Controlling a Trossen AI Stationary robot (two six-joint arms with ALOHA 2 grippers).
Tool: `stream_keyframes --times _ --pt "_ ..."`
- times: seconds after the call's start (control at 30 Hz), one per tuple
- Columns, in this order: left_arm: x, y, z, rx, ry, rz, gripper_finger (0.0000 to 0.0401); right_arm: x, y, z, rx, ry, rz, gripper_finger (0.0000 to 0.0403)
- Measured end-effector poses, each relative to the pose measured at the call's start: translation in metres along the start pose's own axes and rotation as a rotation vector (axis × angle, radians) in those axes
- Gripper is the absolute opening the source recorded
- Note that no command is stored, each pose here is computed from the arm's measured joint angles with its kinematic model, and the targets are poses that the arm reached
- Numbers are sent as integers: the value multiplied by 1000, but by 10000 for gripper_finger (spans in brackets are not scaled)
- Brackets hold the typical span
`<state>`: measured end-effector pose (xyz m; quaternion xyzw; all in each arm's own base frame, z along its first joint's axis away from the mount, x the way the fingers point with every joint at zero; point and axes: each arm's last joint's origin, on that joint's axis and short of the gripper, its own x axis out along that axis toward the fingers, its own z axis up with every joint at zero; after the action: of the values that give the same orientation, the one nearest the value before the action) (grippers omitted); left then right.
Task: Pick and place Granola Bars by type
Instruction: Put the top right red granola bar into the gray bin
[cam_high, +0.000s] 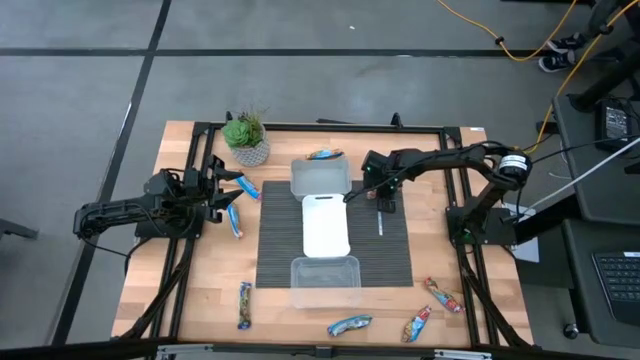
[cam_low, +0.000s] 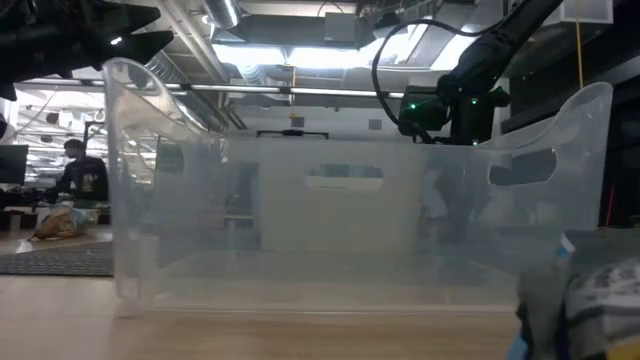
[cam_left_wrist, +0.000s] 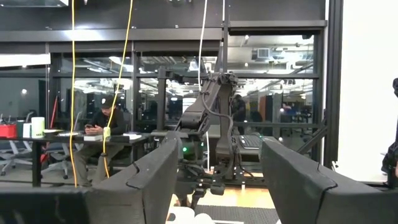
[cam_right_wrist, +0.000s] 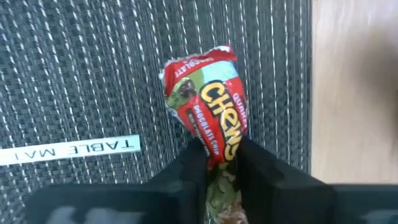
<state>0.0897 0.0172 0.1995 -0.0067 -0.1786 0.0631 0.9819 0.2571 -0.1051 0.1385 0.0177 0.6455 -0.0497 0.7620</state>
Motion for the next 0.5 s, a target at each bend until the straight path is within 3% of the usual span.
stream_keyframes --times 0.23,0.5 --pt "0 0 0 0 0 0 219 -36 2 2 68 -48 -10 35" --pt "0 0 0 0 0 0 218 -119 12 -4 179 -316 -43 33"
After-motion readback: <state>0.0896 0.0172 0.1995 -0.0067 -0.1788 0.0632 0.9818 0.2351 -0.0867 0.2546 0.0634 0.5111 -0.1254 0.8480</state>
